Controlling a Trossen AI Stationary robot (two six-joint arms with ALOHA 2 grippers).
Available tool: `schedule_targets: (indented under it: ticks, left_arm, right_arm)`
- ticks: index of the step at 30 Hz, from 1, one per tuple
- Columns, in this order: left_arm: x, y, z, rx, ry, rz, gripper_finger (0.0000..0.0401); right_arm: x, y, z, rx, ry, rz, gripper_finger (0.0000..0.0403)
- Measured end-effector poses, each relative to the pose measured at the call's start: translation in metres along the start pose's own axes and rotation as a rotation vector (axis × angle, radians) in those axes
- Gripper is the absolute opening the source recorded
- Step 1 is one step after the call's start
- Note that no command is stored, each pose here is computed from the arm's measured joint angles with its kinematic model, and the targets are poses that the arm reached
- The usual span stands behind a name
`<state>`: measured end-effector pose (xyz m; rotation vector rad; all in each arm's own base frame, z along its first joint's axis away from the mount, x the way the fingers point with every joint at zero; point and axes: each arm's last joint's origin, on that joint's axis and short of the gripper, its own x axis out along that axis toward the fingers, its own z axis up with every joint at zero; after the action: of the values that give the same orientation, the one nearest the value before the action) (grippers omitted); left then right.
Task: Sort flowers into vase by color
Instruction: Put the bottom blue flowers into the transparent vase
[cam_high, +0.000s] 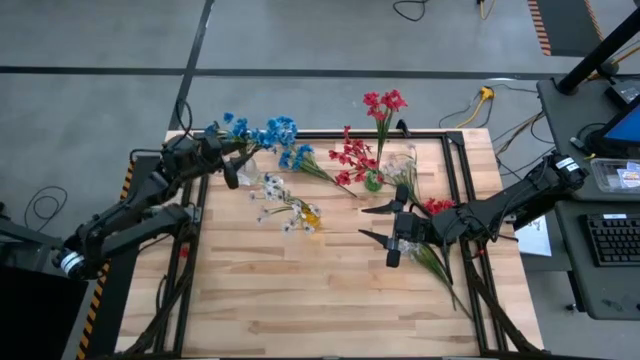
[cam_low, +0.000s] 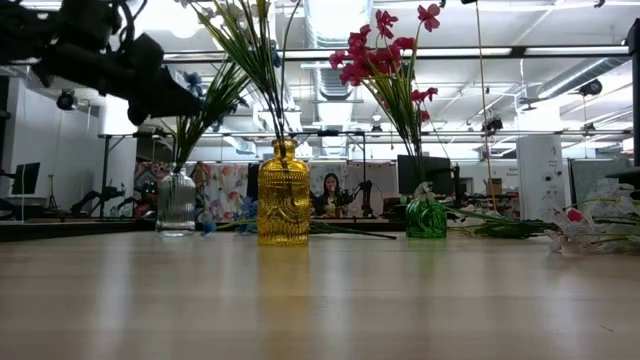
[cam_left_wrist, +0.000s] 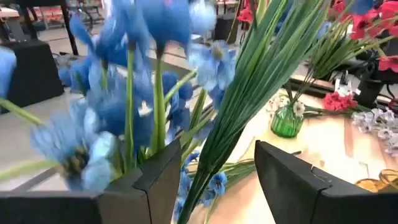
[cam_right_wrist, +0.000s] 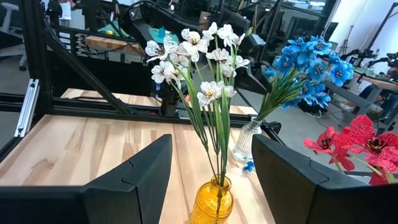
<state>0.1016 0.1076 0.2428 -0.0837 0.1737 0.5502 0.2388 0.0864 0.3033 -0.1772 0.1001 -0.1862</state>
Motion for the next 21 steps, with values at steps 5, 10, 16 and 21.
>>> schedule_targets:
  ticks: [5,10,16,21]
  left_arm:
    - [-0.009,-0.002,0.020,0.043,0.069,0.010,0.0190]
    - [-0.012,-0.009,0.027,0.147,0.070,-0.035,0.0190]
    - [-0.010,-0.018,0.022,0.214,0.081,-0.054,0.0190]
    - [-0.011,-0.021,0.025,0.232,0.071,-0.021,0.0190]
  right_arm:
    - [0.000,0.000,0.000,-0.002,0.000,0.000,0.0215]
    - [0.000,0.000,0.000,-0.004,0.000,0.000,0.0215]
    - [0.000,0.000,0.000,-0.014,0.000,0.000,0.0215]
    - [0.000,0.000,0.000,-0.016,0.000,0.000,0.0215]
